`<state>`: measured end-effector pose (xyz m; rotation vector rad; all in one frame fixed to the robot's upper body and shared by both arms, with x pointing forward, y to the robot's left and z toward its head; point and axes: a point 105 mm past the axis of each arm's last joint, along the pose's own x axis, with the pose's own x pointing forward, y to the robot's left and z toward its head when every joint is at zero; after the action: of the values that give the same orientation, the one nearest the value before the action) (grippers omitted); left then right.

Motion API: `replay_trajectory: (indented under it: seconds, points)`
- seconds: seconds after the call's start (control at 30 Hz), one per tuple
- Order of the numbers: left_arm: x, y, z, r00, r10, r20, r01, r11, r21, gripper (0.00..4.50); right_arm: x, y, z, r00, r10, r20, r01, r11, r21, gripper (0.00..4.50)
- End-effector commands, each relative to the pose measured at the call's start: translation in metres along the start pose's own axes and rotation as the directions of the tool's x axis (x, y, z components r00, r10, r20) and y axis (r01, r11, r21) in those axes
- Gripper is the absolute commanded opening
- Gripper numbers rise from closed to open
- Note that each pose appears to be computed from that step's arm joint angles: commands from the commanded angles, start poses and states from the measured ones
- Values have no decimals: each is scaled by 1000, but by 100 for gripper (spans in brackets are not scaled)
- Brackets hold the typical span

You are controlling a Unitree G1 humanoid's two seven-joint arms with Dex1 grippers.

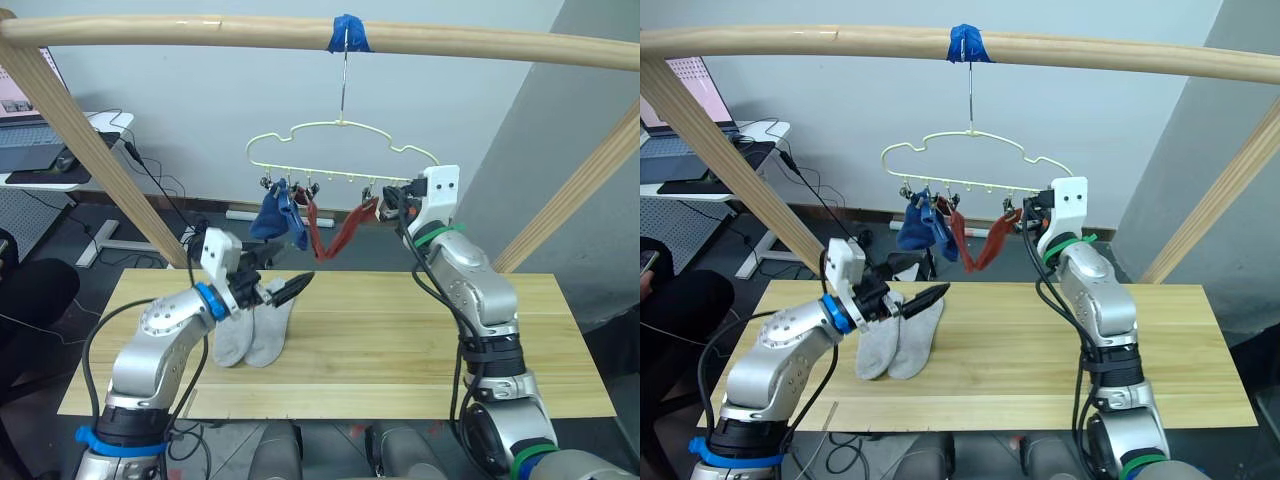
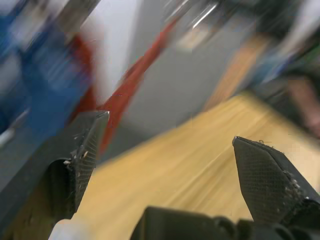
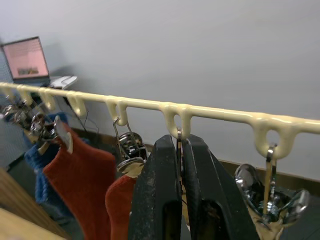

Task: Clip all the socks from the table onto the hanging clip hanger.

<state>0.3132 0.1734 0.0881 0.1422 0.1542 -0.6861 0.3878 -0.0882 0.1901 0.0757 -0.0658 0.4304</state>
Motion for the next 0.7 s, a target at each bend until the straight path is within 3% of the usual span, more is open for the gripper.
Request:
replay_trajectory:
  seconds: [0.03, 0.17, 0.23, 0.37, 0.57, 0.7]
  points:
    - [-6, 24, -22, 989, 130, -71, -125, 989, 72, 450, -6, -1, 8, 999, 31, 17, -30, 1000, -8, 1]
    - [-18, 59, -72, 921, 296, -252, -288, 955, 69, 450, -10, -5, 7, 1000, 23, 1, -23, 1000, -8, 1]
    - [-19, 67, -87, 899, 325, -294, -322, 945, 58, 450, -11, -4, 7, 1000, 21, -1, -21, 1000, -5, 1]
    - [-16, 80, -103, 864, 367, -345, -370, 927, 61, 450, -13, -3, 6, 1000, 20, -8, -20, 1000, -6, 1]
    - [-9, 86, -114, 852, 365, -375, -385, 923, 26, 450, -17, -5, 7, 1000, 10, -16, -10, 1000, -15, 1]
    - [-11, 85, -116, 858, 342, -383, -362, 932, 20, 333, -19, -6, 7, 1000, 4, -17, -4, 1000, -15, 0]
